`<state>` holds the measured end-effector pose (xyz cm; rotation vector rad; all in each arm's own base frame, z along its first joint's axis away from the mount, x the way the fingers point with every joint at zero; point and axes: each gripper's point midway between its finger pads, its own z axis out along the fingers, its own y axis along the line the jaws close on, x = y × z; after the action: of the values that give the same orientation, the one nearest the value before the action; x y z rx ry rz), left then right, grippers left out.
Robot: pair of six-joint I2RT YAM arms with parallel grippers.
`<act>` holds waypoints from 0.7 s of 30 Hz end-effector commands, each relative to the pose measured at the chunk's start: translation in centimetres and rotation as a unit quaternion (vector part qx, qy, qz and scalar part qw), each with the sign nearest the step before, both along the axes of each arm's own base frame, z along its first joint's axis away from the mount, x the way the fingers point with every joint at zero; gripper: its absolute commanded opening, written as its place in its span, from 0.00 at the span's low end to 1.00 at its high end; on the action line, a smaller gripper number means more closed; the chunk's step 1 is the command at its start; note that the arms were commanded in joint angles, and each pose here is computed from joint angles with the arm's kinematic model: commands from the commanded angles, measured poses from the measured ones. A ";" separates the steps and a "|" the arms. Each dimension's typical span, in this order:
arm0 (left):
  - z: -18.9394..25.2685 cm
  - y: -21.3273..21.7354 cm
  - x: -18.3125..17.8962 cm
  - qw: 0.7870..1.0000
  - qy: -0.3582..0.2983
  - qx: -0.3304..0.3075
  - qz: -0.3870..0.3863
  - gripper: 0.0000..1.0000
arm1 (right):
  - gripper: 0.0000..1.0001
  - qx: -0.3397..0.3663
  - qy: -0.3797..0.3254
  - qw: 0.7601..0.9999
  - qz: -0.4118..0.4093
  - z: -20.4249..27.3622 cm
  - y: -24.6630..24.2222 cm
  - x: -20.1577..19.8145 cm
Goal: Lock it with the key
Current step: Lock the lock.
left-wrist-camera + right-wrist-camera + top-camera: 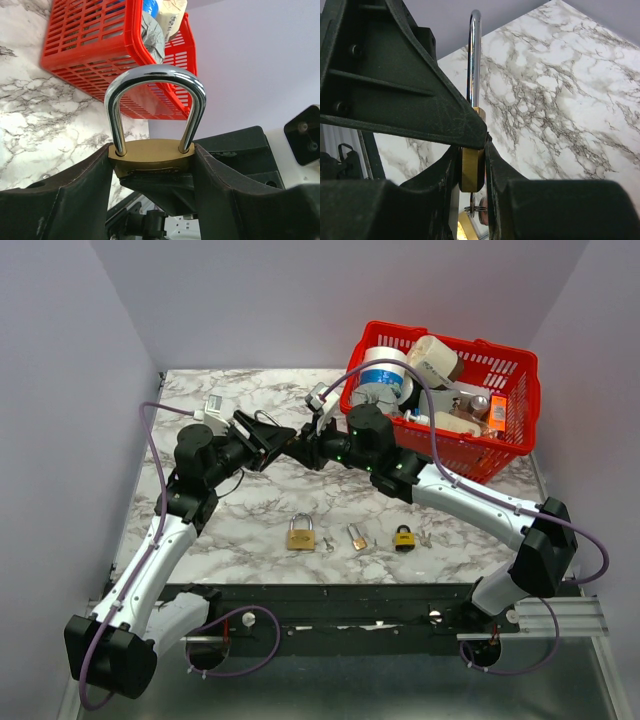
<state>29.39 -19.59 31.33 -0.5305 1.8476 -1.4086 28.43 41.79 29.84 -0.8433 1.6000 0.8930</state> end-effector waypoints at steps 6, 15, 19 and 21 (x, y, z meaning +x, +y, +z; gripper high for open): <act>-0.3 1.3 0.5 0.999 -0.002 0.016 0.034 0.03 | 0.40 0.050 -0.012 0.999 -0.005 4.4 0.1 -0.4; 1.9 1.8 0.5 0.999 -0.032 0.010 0.036 0.00 | 0.61 -0.002 0.016 1.000 0.026 1.9 -2.6 -1.8; 2.1 1.8 0.4 0.999 -0.031 0.007 0.034 0.00 | 0.58 -0.023 0.015 0.998 0.048 0.6 -2.9 -2.4; 2.2 1.9 0.4 0.999 -0.033 0.007 0.037 0.00 | 0.56 -0.033 0.012 0.998 0.058 0.0 -2.8 -2.6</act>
<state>30.00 -17.92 29.08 -0.6053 1.9009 -1.3015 27.15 39.23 32.13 -0.8732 1.5926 0.9299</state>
